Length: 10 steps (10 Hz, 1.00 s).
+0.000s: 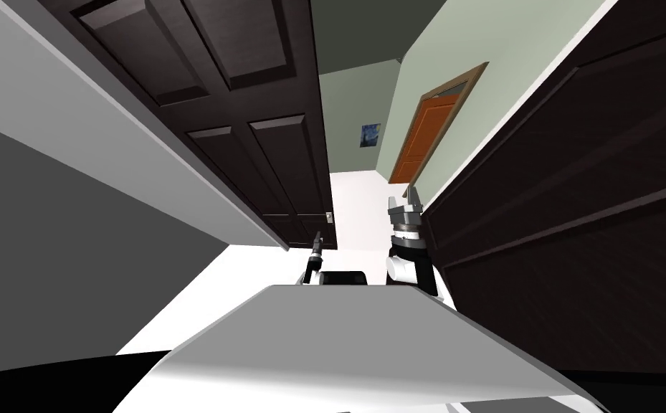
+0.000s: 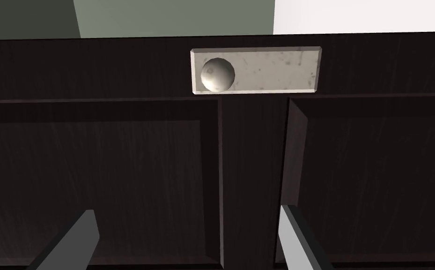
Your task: Pull the door open
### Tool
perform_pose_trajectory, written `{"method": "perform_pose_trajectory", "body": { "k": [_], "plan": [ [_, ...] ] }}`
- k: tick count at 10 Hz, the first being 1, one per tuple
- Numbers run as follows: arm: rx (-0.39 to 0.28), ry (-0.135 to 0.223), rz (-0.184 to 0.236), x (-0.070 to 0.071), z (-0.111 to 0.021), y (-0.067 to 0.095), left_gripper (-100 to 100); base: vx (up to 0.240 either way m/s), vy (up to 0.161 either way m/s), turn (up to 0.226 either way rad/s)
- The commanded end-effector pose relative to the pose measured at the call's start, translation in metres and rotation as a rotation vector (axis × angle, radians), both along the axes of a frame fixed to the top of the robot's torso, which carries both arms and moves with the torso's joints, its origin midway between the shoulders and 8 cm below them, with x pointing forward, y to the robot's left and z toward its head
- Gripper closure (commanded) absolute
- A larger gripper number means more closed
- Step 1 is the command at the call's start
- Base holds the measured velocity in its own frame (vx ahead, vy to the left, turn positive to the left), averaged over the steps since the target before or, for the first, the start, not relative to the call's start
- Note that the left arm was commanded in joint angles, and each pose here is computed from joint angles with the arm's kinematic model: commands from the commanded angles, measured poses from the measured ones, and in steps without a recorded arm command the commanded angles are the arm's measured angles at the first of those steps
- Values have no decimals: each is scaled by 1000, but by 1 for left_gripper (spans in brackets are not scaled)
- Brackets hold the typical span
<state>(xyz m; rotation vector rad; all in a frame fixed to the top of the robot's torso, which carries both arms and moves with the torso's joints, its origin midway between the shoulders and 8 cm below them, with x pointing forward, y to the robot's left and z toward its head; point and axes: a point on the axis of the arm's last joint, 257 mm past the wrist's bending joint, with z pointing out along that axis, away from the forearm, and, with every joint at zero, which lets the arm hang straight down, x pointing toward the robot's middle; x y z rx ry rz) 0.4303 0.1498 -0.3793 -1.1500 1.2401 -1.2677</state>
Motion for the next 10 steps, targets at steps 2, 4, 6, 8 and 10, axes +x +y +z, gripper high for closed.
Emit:
{"method": "perform_pose_trajectory", "body": {
  "k": [2,4,6,8,10],
  "plan": [
    [-4,23,-5,-2,-9,-8,-100,193,-99,28],
    [-4,25,-5,-3,-10,-8,-100,136,-82,17],
    [43,32,0,-2,-16,15,-100,-21,88,-173],
    [100,40,10,0,-20,45,-100,-60,105,-233],
    [130,44,19,1,-21,63,-100,-49,52,-100]
  ]
}}
